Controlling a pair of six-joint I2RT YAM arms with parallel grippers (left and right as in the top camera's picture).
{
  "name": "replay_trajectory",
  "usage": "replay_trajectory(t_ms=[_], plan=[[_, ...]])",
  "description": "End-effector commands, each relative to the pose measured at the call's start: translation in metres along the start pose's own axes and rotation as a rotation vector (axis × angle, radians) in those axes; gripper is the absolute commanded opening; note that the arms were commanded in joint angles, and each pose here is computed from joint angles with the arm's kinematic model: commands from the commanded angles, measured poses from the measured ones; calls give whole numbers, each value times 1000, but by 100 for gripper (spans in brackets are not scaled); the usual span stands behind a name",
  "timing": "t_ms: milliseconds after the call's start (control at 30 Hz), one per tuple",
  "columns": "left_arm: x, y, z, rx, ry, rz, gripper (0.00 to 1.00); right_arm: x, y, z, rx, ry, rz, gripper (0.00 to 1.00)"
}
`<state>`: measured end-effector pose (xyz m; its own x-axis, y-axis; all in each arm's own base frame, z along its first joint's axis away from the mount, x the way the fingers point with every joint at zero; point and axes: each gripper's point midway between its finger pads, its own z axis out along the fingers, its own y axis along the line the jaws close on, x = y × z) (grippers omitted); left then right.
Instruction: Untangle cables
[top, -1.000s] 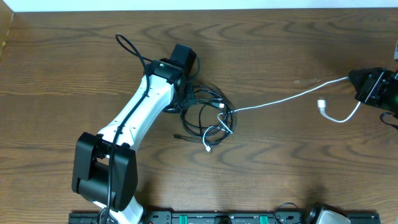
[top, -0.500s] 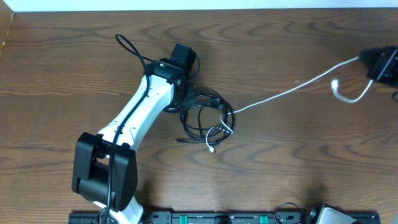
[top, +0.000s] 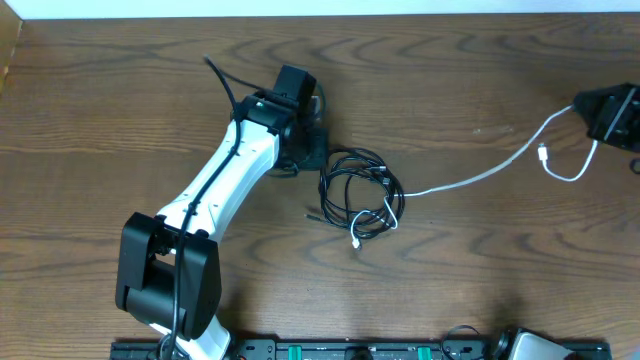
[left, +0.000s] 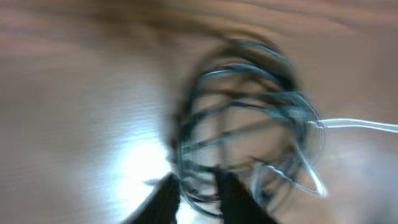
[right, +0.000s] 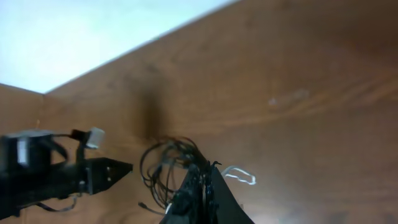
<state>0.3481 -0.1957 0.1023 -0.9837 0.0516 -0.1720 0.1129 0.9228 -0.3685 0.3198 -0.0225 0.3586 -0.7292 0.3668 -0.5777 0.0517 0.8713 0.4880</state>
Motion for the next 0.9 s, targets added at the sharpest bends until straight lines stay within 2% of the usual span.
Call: replay_trajectory(t_ms=[0,33,67,167,400,633,867], plan=[[16,-44,-10,230,58,110,35,7,-8,13,5,42,2,1],[19,-46,-9,228,71,107,36,7,-9,15,6,46,4,1],[26,-53,-6,228,88,118,43,8,-10,16,6,50,4,1],[37,-67,-2,232,111,149,52,8,-11,16,10,50,-4,1],[61,-88,14,130,135,172,54,8,-13,16,17,51,-14,1],[71,-88,41,-38,110,98,54,9,-13,16,18,55,-11,1],[62,-95,86,-16,103,53,54,10,-13,16,18,58,-10,1]])
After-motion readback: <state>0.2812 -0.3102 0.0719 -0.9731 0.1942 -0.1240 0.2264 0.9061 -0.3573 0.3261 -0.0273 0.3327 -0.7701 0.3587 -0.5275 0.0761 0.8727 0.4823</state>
